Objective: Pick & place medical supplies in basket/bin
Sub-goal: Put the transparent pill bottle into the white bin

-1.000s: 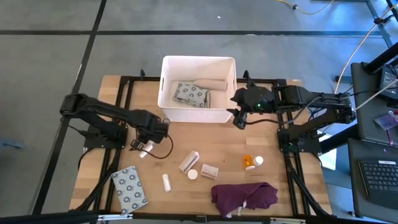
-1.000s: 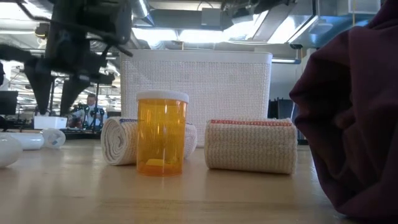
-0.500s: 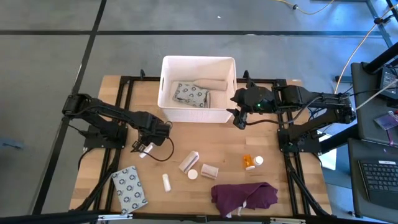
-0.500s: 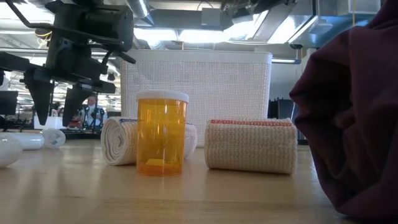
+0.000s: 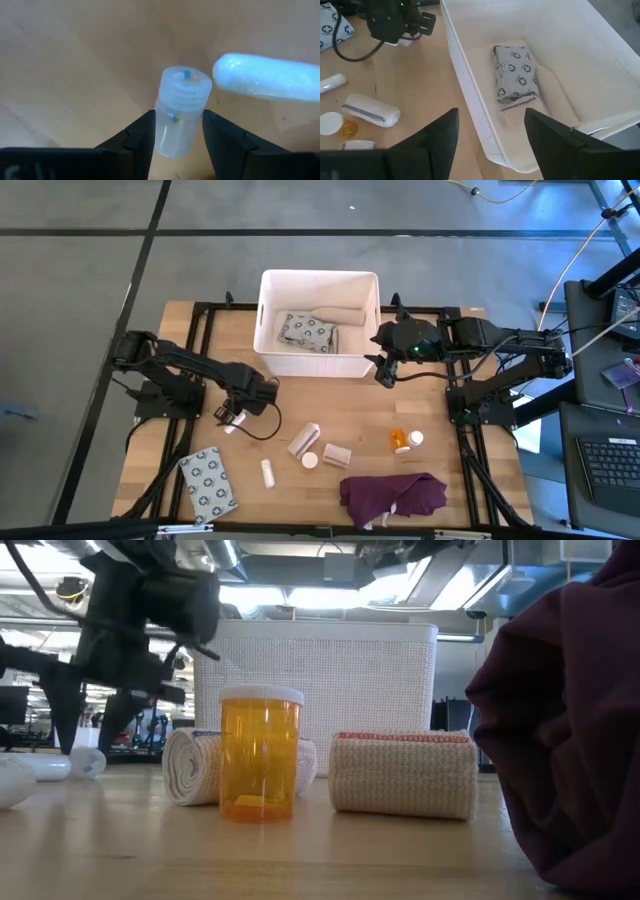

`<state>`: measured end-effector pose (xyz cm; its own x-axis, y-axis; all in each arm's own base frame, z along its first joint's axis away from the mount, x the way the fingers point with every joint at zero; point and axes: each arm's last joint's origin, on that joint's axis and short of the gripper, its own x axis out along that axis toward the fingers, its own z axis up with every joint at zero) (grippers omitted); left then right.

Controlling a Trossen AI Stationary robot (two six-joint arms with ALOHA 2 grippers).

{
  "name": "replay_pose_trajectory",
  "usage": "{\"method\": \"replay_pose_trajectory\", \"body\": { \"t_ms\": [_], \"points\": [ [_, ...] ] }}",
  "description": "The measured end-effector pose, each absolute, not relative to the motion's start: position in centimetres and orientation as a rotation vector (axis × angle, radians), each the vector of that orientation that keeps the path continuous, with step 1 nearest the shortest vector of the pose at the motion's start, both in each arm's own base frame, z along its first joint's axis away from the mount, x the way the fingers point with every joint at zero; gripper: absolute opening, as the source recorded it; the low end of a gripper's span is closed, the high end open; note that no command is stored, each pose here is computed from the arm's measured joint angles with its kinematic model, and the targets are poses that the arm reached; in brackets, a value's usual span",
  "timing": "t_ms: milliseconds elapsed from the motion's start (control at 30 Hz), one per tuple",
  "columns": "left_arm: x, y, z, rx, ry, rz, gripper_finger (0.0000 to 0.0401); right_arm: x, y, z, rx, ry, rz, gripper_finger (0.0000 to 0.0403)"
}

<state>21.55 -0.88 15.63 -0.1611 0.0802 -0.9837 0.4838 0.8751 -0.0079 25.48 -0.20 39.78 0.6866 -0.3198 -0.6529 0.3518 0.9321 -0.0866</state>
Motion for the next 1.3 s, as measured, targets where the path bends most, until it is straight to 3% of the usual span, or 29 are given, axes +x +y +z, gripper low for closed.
{"method": "replay_pose_trajectory", "body": {
  "t_ms": [400,900,1067,1300],
  "points": [
    [21.8,-0.8,14.5,0.412,1.782,-0.327,0.0152,25.5,-0.2,39.8,0.046,0.721,-0.376,0.0228],
    [22.5,-0.9,17.2,0.390,1.685,-0.297,0.0146,25.5,-0.2,39.8,0.046,0.716,-0.376,0.0228],
    [23.0,-0.9,19.4,0.359,1.598,-0.247,0.0146,25.7,-0.2,40.0,0.058,0.699,-0.361,0.0228],
    [24.0,-0.7,25.6,0.330,1.333,-0.160,0.0146,27.3,0.9,40.5,-0.070,0.598,-0.163,0.0228]
  ]
}}
